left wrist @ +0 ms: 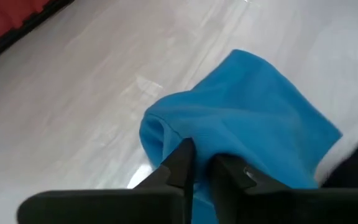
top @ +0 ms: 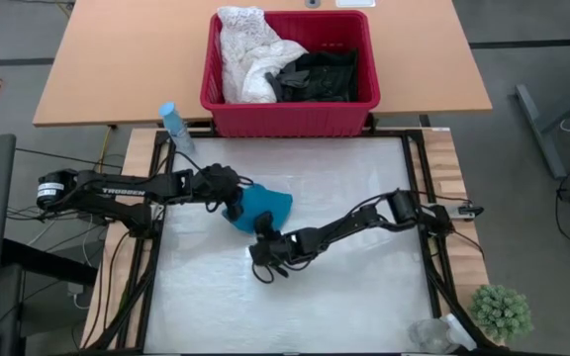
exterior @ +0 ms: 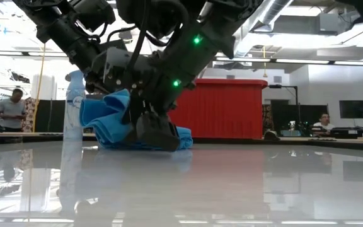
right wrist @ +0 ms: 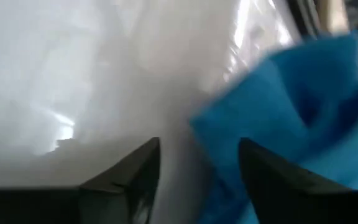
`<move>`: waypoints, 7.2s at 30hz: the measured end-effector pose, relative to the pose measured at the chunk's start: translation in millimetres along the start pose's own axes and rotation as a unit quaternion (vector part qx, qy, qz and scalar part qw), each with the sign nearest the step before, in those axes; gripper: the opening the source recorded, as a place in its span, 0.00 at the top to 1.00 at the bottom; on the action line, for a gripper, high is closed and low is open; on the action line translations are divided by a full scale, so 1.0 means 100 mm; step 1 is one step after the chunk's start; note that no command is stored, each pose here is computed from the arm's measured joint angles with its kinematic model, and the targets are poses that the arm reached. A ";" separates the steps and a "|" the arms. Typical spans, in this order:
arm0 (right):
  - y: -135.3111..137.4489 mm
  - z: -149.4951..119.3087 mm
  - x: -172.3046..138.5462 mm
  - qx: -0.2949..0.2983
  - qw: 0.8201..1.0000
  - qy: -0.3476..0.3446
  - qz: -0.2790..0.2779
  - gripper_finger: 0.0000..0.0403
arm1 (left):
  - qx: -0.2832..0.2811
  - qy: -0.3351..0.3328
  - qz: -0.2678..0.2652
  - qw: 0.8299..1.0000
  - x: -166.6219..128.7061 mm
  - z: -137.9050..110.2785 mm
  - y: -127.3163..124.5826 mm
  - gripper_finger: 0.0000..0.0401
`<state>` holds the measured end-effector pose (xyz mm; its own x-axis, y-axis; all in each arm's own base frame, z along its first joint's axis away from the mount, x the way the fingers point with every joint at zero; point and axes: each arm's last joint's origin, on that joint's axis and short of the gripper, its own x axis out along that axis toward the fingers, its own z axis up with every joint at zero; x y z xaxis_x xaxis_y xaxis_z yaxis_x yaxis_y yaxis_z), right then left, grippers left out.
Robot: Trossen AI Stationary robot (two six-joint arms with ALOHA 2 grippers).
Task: Fold laundry
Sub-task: Fold the blue shorts
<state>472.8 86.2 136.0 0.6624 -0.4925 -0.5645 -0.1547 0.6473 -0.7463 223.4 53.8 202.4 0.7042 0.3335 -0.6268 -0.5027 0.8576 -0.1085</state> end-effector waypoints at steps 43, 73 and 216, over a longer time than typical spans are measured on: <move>-0.39 -0.22 0.30 0.051 0.997 0.028 -0.044 0.62 | -0.101 -0.035 -0.021 0.994 0.00 0.07 -0.02 0.85; -0.30 0.10 -0.07 0.720 0.663 -0.012 0.203 0.50 | -0.208 -0.017 -0.044 0.977 0.00 0.06 -0.04 0.85; 0.06 -0.22 0.02 0.938 0.335 -0.028 0.086 0.42 | -0.269 0.064 -0.034 0.960 0.49 -0.12 0.06 0.94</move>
<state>457.0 76.8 122.7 0.7830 -0.3756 -0.4959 0.5043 -0.0834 0.8595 248.5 70.3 161.7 0.6947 0.2033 -0.6899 -0.6682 0.5374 -0.5145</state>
